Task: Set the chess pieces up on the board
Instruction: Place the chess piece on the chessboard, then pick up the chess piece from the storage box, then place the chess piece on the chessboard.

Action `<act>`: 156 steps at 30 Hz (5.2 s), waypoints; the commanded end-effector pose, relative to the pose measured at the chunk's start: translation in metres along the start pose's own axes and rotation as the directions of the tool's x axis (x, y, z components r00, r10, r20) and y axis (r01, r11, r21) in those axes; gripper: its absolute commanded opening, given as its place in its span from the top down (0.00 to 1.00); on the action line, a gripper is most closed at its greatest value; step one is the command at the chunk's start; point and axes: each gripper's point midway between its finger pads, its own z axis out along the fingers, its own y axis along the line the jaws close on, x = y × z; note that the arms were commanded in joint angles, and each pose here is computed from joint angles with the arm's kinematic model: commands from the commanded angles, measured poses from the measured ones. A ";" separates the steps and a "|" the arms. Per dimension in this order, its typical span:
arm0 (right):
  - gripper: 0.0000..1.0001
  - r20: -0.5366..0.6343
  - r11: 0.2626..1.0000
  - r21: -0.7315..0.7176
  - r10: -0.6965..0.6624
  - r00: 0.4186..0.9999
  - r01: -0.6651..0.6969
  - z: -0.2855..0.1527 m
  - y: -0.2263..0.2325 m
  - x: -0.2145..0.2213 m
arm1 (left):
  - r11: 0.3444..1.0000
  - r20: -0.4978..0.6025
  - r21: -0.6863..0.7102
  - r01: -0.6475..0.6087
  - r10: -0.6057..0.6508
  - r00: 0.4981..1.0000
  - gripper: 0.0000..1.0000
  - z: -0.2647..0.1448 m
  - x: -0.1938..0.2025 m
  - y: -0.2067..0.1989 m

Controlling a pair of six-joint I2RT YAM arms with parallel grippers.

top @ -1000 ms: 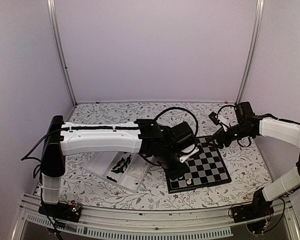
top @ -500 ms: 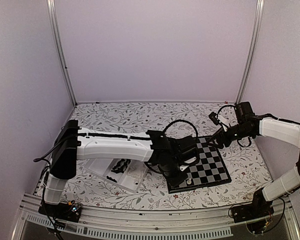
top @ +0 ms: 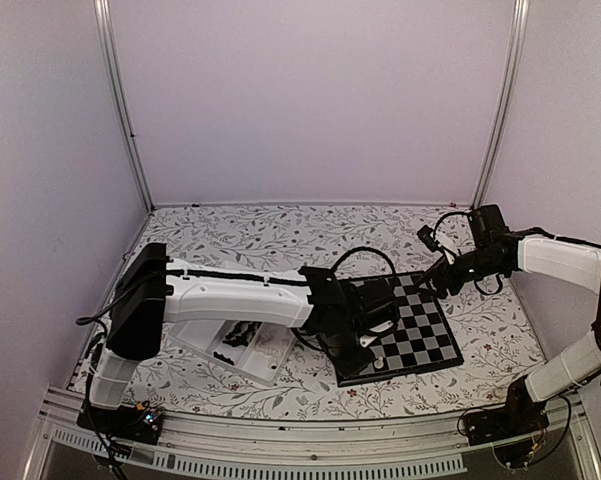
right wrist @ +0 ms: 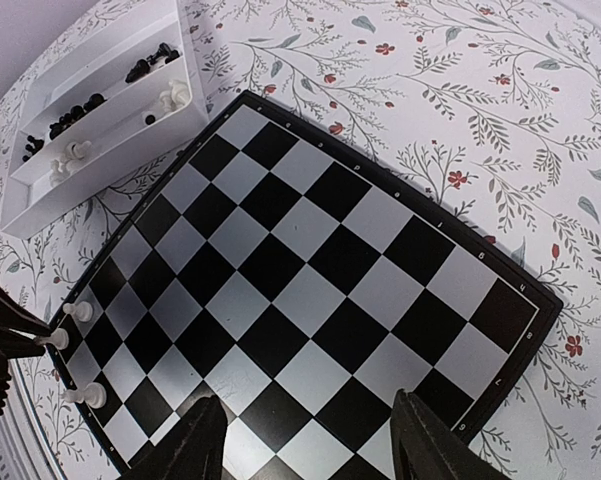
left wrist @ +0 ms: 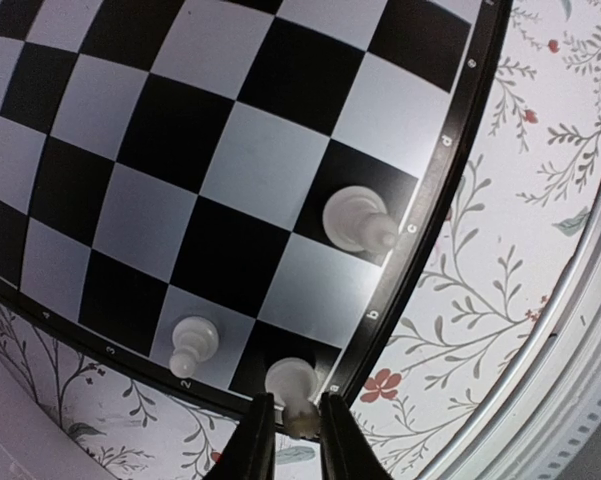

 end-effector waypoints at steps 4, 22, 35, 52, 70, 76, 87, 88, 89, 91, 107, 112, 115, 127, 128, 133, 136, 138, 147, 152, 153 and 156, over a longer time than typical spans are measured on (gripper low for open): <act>0.41 -0.002 1.000 -0.017 -0.004 1.000 0.004 0.001 0.002 0.001 | 1.000 -0.010 -0.012 0.000 -0.001 1.000 0.68 0.004 0.002 0.002; 0.41 -0.007 1.000 -0.019 -0.002 1.000 0.002 0.002 0.002 0.002 | 0.956 0.178 -0.197 0.218 -0.184 0.967 0.58 -0.088 0.011 0.156; 0.41 -0.021 1.000 -0.017 -0.001 1.000 0.000 0.005 0.000 0.007 | 0.939 0.155 -0.230 0.257 -0.225 0.962 0.67 -0.026 0.001 0.222; 0.41 -0.042 1.000 -0.029 0.007 0.999 -0.008 0.010 -0.001 0.012 | 0.960 0.138 -0.226 0.168 -0.139 0.981 0.62 0.006 -0.010 0.256; 0.41 -0.043 0.999 -0.035 0.009 0.999 -0.011 0.011 0.000 0.012 | 0.972 -0.016 -0.186 0.146 -0.151 0.988 0.78 0.025 0.032 0.247; 0.41 -0.041 0.999 -0.045 0.012 0.999 -0.014 0.010 0.001 0.010 | 0.970 -0.001 -0.177 0.165 -0.167 0.986 0.83 0.022 0.036 0.244; 0.46 0.116 0.986 -0.160 -0.035 0.993 0.054 -0.016 0.038 -0.064 | 0.954 0.264 -0.117 0.276 -0.238 0.935 0.85 -0.051 0.018 0.238; 0.47 0.115 0.984 -0.171 -0.038 0.993 0.057 -0.013 0.042 -0.071 | 0.955 0.291 -0.086 0.285 -0.250 0.924 0.84 -0.054 0.015 0.233; 0.47 0.120 0.981 -0.182 -0.045 0.992 0.066 -0.010 0.047 -0.078 | 0.954 0.307 -0.063 0.294 -0.262 0.915 0.84 -0.056 0.015 0.230; 0.48 0.124 0.976 -0.205 -0.055 0.991 0.080 -0.001 0.059 -0.091 | 0.951 0.335 -0.014 0.309 -0.286 0.898 0.84 -0.059 0.015 0.223; 0.47 -0.042 0.885 -0.466 -0.028 0.999 0.005 0.095 0.148 -0.131 | 0.907 0.566 0.331 0.261 -0.412 0.714 0.83 -0.112 -0.011 0.177; 0.48 -0.063 0.869 -0.494 -0.016 0.998 -0.018 0.107 0.155 -0.135 | 0.896 0.572 0.374 0.239 -0.426 0.701 0.83 -0.119 -0.016 0.170; 0.49 -0.067 0.853 -0.522 -0.020 0.998 -0.018 0.109 0.164 -0.135 | 0.892 0.575 0.392 0.226 -0.429 0.697 0.83 -0.121 -0.017 0.165; 0.63 -0.086 0.794 -0.607 -0.028 0.996 -0.030 0.109 0.188 -0.127 | 0.880 0.561 0.428 0.207 -0.438 0.703 0.82 -0.114 -0.020 0.154; 0.64 -0.086 0.790 -0.613 -0.028 0.996 -0.031 0.108 0.189 -0.127 | 0.880 0.559 0.429 0.204 -0.436 0.705 0.82 -0.113 -0.021 0.153; 0.66 -0.069 0.767 -0.642 -0.029 0.997 -0.022 0.101 0.194 -0.132 | 0.880 0.547 0.430 0.203 -0.432 0.717 0.82 -0.106 -0.021 0.151; 0.60 -0.048 0.772 -0.636 -0.033 0.998 -0.005 0.093 0.193 -0.137 | 0.883 0.542 0.422 0.206 -0.428 0.723 0.83 -0.103 -0.019 0.151; 0.56 -0.037 0.790 -0.613 -0.027 0.999 -0.001 0.089 0.186 -0.140 | 0.884 0.540 0.420 0.208 -0.427 0.726 0.83 -0.102 -0.018 0.151; 0.69 -0.028 0.806 -0.592 -0.008 1.000 -0.010 0.085 0.175 -0.142 | 0.882 0.542 0.430 0.192 -0.422 0.726 0.83 -0.104 -0.021 0.147; 0.77 -0.025 0.802 -0.597 -0.009 1.000 -0.007 0.086 0.175 -0.143 | 0.880 0.534 0.438 0.183 -0.419 0.734 0.83 -0.103 -0.021 0.143; 0.78 -0.024 0.802 -0.597 -0.010 1.000 -0.006 0.086 0.175 -0.143 | 0.880 0.533 0.439 0.183 -0.418 0.735 0.83 -0.102 -0.021 0.142; 0.85 -0.026 0.805 -0.593 -0.012 1.000 -0.006 0.088 0.174 -0.142 | 0.880 0.532 0.438 0.184 -0.418 0.737 0.78 -0.101 -0.021 0.142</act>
